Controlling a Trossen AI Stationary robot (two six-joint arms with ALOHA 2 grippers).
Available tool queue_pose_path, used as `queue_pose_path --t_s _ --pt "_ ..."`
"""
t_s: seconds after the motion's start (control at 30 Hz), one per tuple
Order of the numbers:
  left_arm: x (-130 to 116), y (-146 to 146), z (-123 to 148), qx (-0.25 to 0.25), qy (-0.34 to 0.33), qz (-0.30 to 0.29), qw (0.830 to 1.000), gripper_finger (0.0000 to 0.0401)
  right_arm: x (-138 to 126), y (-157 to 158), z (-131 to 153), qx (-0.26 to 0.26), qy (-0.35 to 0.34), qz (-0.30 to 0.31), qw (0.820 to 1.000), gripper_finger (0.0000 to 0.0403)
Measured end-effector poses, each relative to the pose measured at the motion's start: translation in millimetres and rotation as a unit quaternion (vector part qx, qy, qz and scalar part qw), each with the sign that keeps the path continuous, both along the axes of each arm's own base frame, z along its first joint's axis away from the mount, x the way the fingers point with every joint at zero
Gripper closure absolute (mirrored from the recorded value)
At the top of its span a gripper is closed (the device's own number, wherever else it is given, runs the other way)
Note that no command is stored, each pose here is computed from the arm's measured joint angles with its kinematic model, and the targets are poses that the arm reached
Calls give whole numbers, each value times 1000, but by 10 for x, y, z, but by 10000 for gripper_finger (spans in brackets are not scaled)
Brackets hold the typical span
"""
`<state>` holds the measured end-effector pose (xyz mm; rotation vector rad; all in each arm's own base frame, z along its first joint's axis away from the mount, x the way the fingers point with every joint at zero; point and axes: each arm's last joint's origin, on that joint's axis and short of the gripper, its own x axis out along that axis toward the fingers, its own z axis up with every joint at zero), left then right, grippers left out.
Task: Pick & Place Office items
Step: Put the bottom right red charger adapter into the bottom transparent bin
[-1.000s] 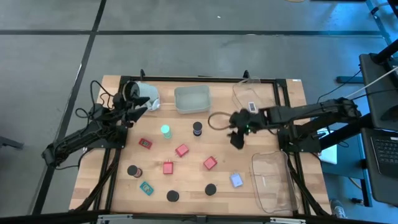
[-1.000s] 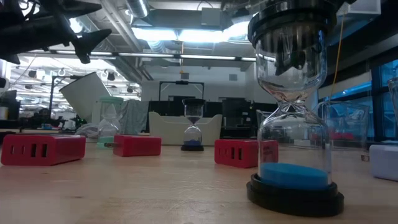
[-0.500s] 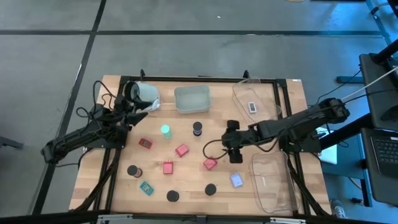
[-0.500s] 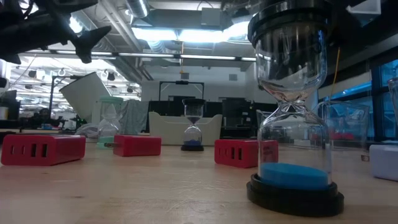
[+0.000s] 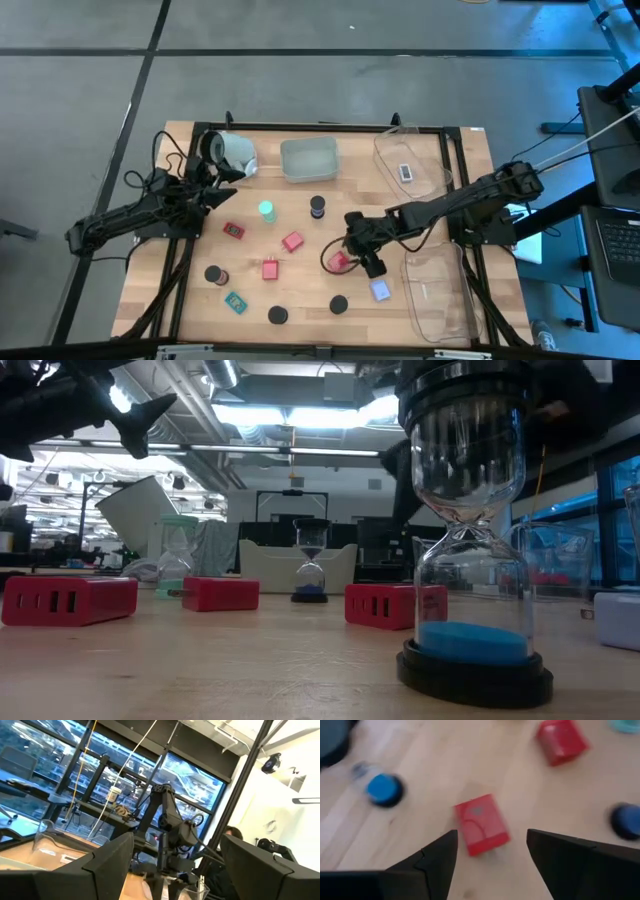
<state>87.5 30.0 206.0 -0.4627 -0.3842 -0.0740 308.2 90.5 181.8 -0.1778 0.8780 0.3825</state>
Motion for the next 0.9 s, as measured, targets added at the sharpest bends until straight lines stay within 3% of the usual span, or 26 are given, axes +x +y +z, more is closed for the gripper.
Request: queue_pose_path --t_s 0.27,0.53,0.7,0.9 --pt "4 1 1 10 -3 23 1000 105 91 31 -192 -9 1 41 999 157" --pt "0 24 4 -5 -9 59 998 105 202 78 -401 7 -6 65 998 111" --pt "0 27 4 -7 -10 64 998 105 232 81 -415 -12 -29 93 995 79" --pt "0 29 2 -9 -9 67 998 105 242 74 -540 -17 -9 94 995 68"
